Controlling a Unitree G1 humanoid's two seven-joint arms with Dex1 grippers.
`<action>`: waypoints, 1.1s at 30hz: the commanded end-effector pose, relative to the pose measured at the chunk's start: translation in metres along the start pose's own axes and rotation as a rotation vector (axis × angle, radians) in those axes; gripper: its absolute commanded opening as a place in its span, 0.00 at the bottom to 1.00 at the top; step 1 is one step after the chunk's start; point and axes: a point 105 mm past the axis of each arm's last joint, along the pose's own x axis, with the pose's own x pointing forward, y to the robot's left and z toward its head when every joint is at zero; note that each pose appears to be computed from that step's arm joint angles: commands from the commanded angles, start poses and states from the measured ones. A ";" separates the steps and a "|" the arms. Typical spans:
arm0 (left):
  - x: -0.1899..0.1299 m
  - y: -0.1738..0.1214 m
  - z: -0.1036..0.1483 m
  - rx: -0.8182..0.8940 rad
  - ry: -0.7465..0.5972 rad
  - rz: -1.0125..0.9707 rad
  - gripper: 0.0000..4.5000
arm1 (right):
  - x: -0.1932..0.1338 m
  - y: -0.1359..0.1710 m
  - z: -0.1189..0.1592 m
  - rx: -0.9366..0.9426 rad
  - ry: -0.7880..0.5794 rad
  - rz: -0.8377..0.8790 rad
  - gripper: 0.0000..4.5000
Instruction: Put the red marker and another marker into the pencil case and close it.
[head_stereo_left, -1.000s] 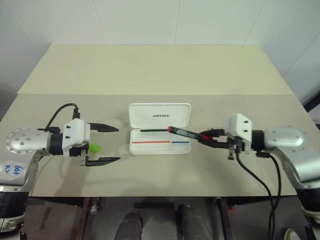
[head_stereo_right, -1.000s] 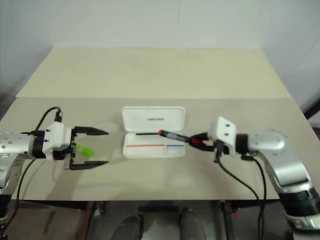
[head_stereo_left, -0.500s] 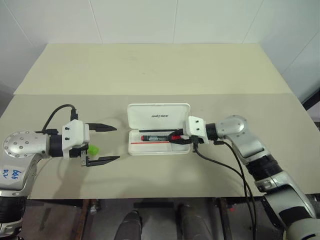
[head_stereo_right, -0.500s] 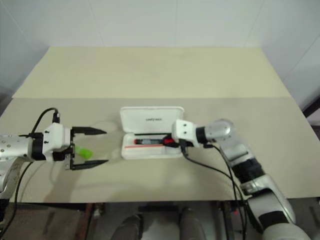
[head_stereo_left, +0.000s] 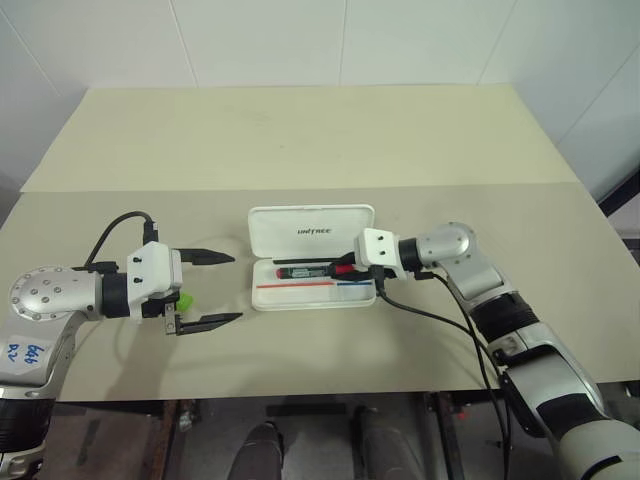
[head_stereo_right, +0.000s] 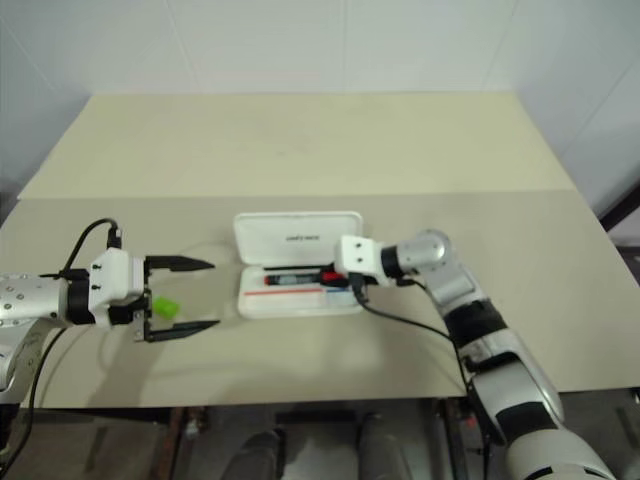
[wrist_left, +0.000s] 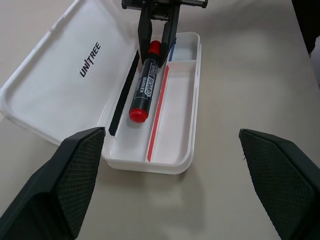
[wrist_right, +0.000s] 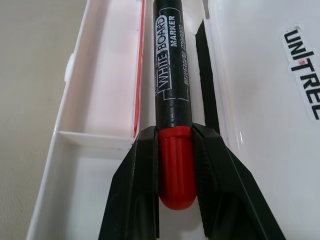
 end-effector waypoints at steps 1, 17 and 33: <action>0.001 0.001 0.008 0.033 -0.022 0.006 1.00 | 0.001 -0.005 0.014 -0.047 -0.051 -0.024 0.45; 0.004 0.007 0.009 0.045 -0.033 -0.009 1.00 | -0.023 0.003 0.073 -0.032 -0.217 -0.052 0.59; -0.033 0.016 -0.011 0.036 0.083 0.163 1.00 | -0.105 0.026 0.060 0.204 -0.144 -0.356 0.99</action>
